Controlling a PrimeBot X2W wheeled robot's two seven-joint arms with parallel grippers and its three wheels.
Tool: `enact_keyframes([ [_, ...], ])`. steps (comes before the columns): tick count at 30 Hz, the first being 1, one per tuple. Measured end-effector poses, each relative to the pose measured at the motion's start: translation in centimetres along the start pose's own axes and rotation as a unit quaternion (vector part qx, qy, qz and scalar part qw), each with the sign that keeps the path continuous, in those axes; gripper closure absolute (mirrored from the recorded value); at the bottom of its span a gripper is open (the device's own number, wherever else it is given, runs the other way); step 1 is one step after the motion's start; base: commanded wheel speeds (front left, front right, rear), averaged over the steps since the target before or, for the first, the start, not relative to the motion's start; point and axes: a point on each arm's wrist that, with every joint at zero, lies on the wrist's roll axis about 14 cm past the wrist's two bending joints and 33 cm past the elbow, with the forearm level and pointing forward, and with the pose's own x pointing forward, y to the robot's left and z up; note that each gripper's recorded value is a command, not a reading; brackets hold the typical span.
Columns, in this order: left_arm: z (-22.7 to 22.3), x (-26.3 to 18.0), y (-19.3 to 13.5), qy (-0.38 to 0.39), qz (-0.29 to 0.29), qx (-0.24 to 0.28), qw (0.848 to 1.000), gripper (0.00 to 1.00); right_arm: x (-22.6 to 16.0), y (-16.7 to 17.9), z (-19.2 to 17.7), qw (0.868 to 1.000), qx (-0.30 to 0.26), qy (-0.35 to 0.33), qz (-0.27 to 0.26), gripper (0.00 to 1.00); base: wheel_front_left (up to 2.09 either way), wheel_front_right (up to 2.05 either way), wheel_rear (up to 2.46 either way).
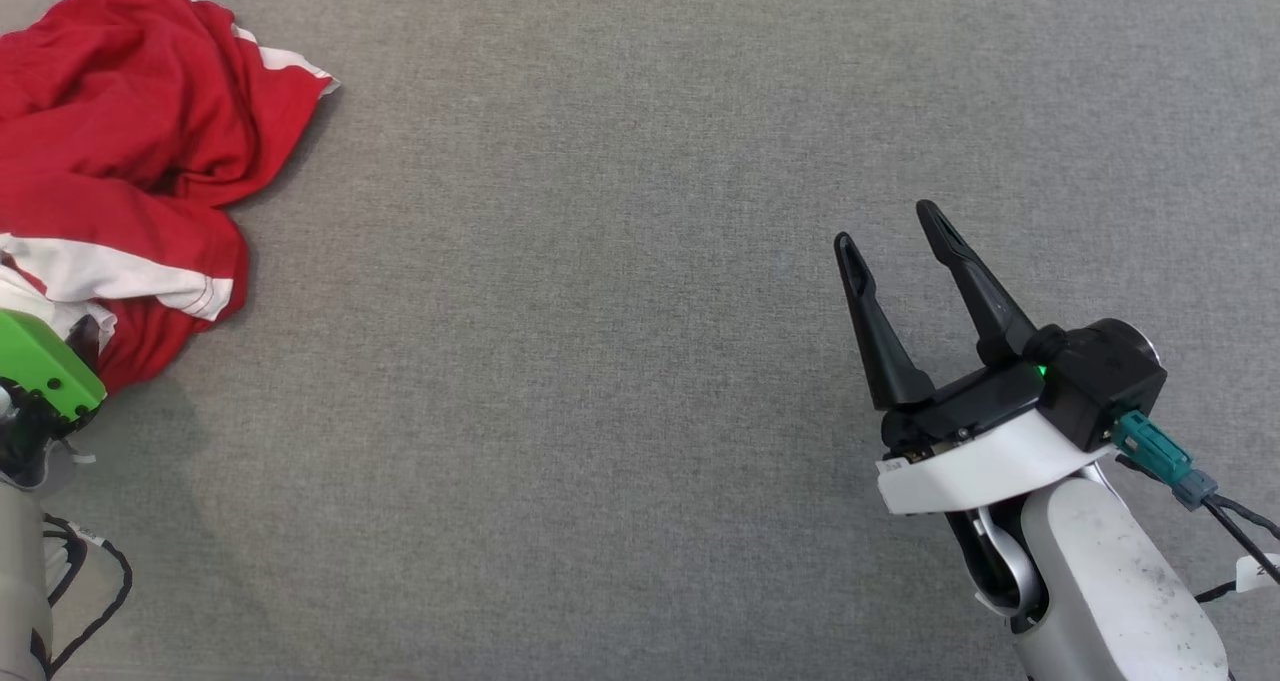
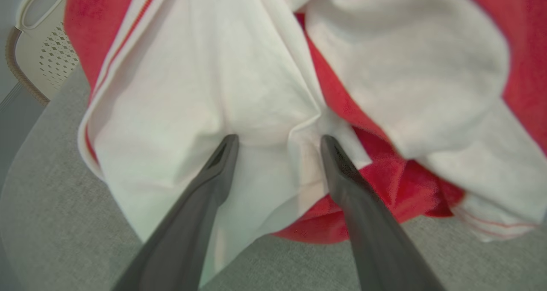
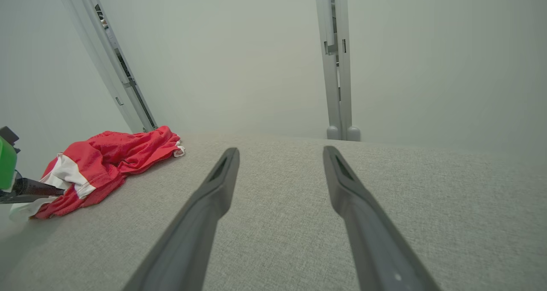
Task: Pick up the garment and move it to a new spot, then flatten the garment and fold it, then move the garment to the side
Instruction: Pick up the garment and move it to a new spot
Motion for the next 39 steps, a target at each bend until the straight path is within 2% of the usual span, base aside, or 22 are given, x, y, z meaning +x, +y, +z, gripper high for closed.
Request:
enact_keyframes([
  [3, -0.3, 0.8, -0.8, 0.007, -0.007, 0.004, 1.000, 0.00, -0.3, -0.7, -0.4, 1.000, -0.001, 0.005, -0.010, 0.00, 0.00, 0.00, 0.00],
  [4, -0.3, 1.0, -1.0, 0.004, -0.009, 0.006, 1.000, 0.23, -0.3, -0.9, -0.5, 1.000, -0.001, 0.006, -0.012, 0.00, 0.00, 0.00, 0.00],
  [5, -0.3, 1.1, -1.0, 0.002, -0.010, 0.007, 1.000, 0.71, -0.4, -0.9, -0.5, 1.000, 0.000, 0.007, -0.013, 0.00, 0.00, 0.00, 0.00],
  [6, -0.4, 1.1, -1.1, 0.001, -0.011, 0.008, 1.000, 1.00, -0.4, -0.9, -0.5, 1.000, 0.000, 0.007, -0.013, 0.00, 0.00, 0.00, 0.00],
  [16, 1.7, -0.7, -0.3, -0.047, -0.013, 0.033, 0.998, 1.00, -0.4, 0.4, 0.8, 1.000, -0.003, -0.004, -0.001, 0.00, 0.00, 0.00, 0.00],
  [20, 4.7, -2.5, -0.6, -0.102, -0.024, 0.062, 0.993, 1.00, -0.8, 1.4, 1.7, 1.000, -0.002, -0.012, 0.004, 0.00, 0.00, 0.00, 0.00],
  [23, 7.8, -4.4, -1.4, -0.160, -0.038, 0.090, 0.982, 1.00, -1.2, 2.0, 2.5, 1.000, -0.001, -0.019, 0.004, 0.00, 0.00, 0.00, 0.00],
  [29, 12.9, -9.6, -6.0, -0.261, -0.104, 0.155, 0.947, 1.00, -2.6, 3.1, 4.2, 0.999, -0.004, -0.032, 0.002, 0.00, 0.00, 0.00, 0.00],
  [35, 15.9, -16.7, -14.2, -0.352, -0.217, 0.199, 0.888, 1.00, -3.9, 3.6, 6.5, 0.998, -0.012, -0.058, -0.009, 0.00, 0.00, 0.00, 0.00],
  [39, 15.6, -20.7, -19.5, -0.389, -0.285, 0.226, 0.846, 1.00, -4.9, 2.7, 7.8, 0.997, -0.021, -0.072, -0.028, 0.00, 0.00, 0.00, 0.00],
])
